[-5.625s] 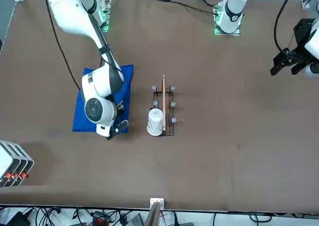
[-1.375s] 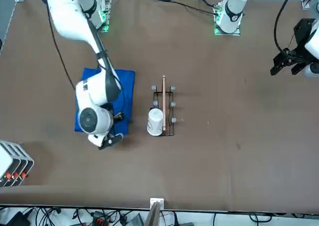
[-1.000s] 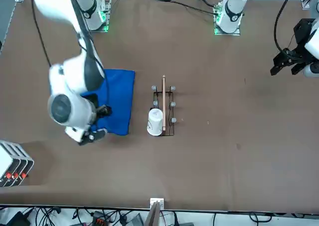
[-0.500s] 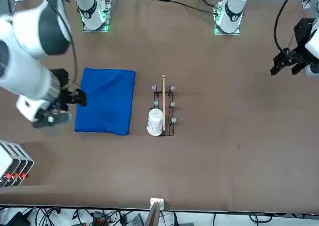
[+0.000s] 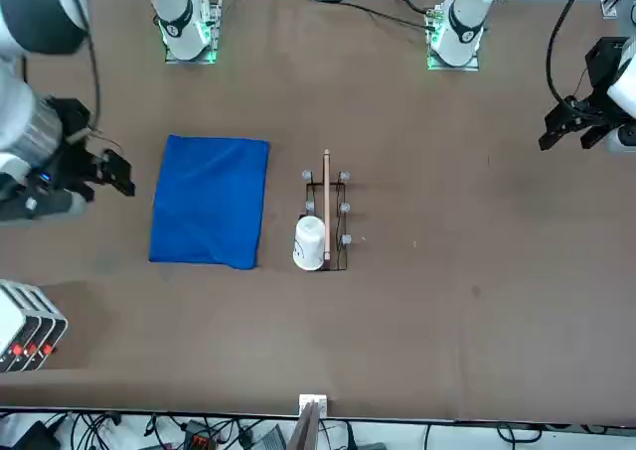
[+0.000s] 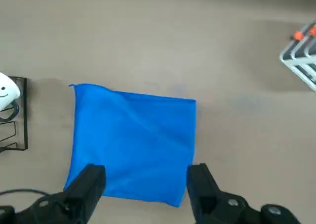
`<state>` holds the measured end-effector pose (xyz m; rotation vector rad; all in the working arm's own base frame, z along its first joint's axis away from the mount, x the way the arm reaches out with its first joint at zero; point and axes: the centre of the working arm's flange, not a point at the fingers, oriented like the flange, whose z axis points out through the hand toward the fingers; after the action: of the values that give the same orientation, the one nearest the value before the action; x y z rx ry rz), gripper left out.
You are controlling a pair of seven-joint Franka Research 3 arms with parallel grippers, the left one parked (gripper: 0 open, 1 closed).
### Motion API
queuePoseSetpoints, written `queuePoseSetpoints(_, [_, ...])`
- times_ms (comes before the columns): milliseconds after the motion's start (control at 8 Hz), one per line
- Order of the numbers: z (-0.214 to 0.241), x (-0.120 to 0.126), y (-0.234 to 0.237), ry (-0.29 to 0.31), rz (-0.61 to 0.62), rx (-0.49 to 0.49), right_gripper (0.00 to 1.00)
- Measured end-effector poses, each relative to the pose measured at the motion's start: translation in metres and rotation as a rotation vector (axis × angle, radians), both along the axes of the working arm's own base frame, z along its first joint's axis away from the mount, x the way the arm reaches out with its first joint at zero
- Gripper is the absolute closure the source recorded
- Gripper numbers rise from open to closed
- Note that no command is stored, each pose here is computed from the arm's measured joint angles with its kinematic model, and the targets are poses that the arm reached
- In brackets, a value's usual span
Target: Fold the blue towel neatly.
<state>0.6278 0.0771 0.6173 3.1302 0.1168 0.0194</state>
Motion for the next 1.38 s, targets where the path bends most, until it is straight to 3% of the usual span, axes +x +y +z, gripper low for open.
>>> queuePoseSetpoints(250, [0.018, -0.010, -0.031, -0.012, -0.050, -0.002, 0.00])
queuePoseSetpoints(625, [0.018, -0.030, -0.059, 0.016, -0.075, -0.012, 0.00])
queuePoseSetpoints(1000, [0.014, -0.073, -0.080, 0.023, -0.079, -0.012, 0.00])
queuePoseSetpoints(1375, [0.017, -0.109, -0.069, 0.011, -0.049, -0.004, 0.00])
